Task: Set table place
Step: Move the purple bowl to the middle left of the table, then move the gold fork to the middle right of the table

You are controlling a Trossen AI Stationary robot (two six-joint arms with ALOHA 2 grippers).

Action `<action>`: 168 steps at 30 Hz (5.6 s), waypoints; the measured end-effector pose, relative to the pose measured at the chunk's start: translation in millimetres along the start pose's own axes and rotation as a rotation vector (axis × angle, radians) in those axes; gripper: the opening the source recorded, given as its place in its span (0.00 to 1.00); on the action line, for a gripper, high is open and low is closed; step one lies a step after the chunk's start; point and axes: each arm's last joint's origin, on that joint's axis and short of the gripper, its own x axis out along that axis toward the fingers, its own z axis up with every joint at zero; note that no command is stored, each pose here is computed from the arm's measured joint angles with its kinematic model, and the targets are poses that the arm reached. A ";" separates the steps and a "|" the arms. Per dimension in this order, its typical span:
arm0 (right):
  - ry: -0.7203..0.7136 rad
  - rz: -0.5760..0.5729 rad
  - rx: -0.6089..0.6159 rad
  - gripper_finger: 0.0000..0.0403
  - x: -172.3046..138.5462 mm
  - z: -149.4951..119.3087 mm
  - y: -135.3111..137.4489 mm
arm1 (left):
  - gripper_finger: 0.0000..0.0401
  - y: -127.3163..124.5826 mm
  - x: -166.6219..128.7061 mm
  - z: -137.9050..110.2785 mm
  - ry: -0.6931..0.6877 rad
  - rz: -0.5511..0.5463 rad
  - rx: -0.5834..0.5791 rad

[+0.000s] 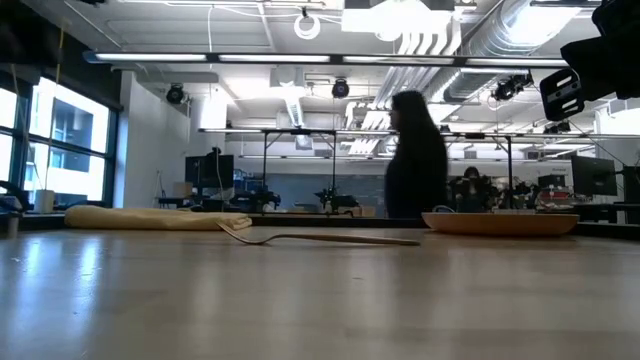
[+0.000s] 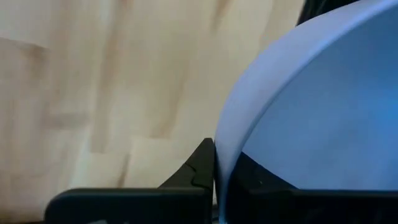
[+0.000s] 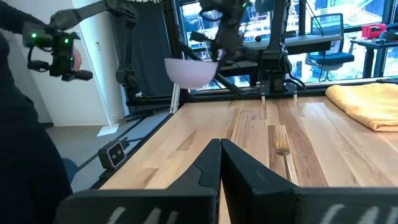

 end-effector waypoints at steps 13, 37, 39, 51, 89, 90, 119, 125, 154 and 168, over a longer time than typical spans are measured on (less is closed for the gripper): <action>0.000 -0.001 0.000 0.00 0.0 0.1 0.0 | 0.00 87.9 -50.9 48.4 -0.125 0.225 -0.480; -0.008 -0.026 0.002 0.00 0.0 0.5 -0.7 | 0.00 199.5 -10.7 89.0 -0.027 0.329 -0.703; -0.008 -0.026 0.002 0.00 0.0 0.6 -0.7 | 0.01 200.3 -9.1 89.8 -0.016 0.329 -0.679; -0.016 -0.052 0.003 0.00 0.0 1.0 -1.5 | 0.18 201.9 -8.8 91.1 -0.025 0.367 -0.623; -0.028 -0.084 0.050 0.00 -0.1 1.7 -2.3 | 0.38 42.6 -39.9 189.9 -0.321 0.172 0.442; -0.042 -0.106 0.094 0.00 -0.2 2.7 -2.9 | 0.38 42.0 -31.8 191.9 -0.296 0.172 0.445; 0.571 -0.570 0.459 0.00 100.0 154.4 -31.4 | 0.38 26.1 -100.8 148.6 -0.547 0.261 0.371; 0.745 -0.553 0.415 0.00 152.5 168.2 -53.8 | 0.38 26.4 -116.8 127.9 -0.545 0.257 0.342; 0.966 -0.518 0.543 0.08 235.6 164.1 -105.4 | 0.38 32.6 -170.1 50.9 -0.627 0.322 0.398; 1.027 -0.479 0.638 0.32 281.4 97.6 -134.4 | 0.38 35.0 -169.4 45.3 -0.586 0.334 0.396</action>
